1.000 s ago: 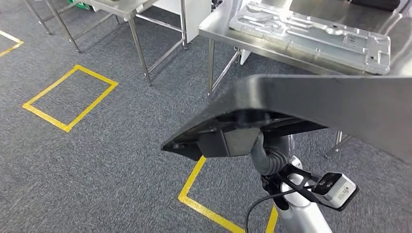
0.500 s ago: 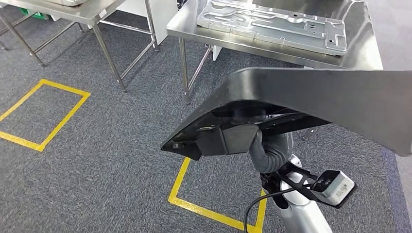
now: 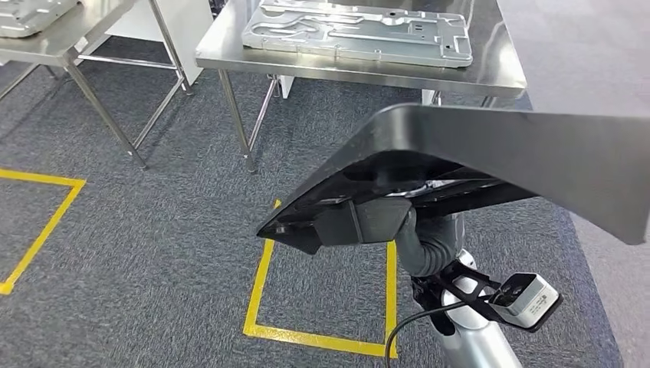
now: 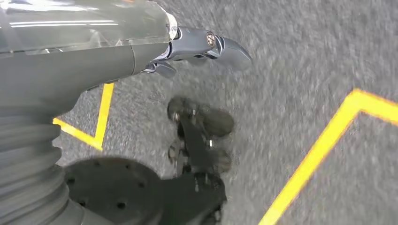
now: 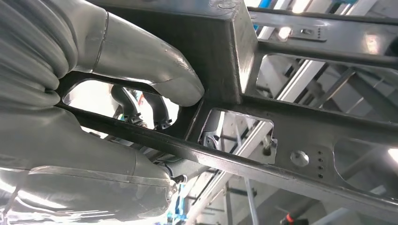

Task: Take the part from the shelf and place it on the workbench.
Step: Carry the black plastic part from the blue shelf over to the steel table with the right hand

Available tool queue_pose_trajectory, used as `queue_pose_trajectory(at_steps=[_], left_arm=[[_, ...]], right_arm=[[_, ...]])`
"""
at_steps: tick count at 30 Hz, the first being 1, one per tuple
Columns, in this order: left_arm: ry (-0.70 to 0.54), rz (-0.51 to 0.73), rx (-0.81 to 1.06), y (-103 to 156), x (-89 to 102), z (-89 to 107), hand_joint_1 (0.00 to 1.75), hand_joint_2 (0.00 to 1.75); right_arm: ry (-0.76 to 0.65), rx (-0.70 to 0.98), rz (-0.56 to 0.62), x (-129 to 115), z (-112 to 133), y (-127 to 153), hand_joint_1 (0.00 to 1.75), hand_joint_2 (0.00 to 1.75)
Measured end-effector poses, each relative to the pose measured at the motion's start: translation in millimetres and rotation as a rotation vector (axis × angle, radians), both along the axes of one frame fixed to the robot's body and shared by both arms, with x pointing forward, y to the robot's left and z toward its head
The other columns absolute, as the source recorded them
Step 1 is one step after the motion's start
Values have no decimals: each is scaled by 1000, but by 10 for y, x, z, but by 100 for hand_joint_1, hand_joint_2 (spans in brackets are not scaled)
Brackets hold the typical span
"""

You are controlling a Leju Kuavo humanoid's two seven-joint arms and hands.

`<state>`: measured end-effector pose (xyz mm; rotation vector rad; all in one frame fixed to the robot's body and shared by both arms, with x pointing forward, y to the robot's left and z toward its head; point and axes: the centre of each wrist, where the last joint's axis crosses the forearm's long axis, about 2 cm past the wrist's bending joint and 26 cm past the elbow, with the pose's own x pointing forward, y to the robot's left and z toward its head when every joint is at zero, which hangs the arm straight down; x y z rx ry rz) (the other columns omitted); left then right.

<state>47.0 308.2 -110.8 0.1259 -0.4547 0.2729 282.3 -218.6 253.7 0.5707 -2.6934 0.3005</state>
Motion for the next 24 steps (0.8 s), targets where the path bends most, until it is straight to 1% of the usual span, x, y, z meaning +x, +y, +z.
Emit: queue_pose_trajectory(at_steps=[4,10,14,18,24], left_arm=[[-3,-1,-6,-21,31,3,0,175],[0,1,-10,-23,12,1,0,175],[-4,4,-13,-25,43,5,0,175],[-10,4,-17,-25,81,10,0,175],[0,0,-25,-20,13,1,0,175]], right_arm=[[6,1,-1,-10,-18,-4,175,175],[10,-2,2,-3,-33,-6,175,175],[2,-11,27,12,-32,0,175,175],[-3,-18,28,25,-28,2,175,175],[-2,-18,29,31,-28,6,175,175]])
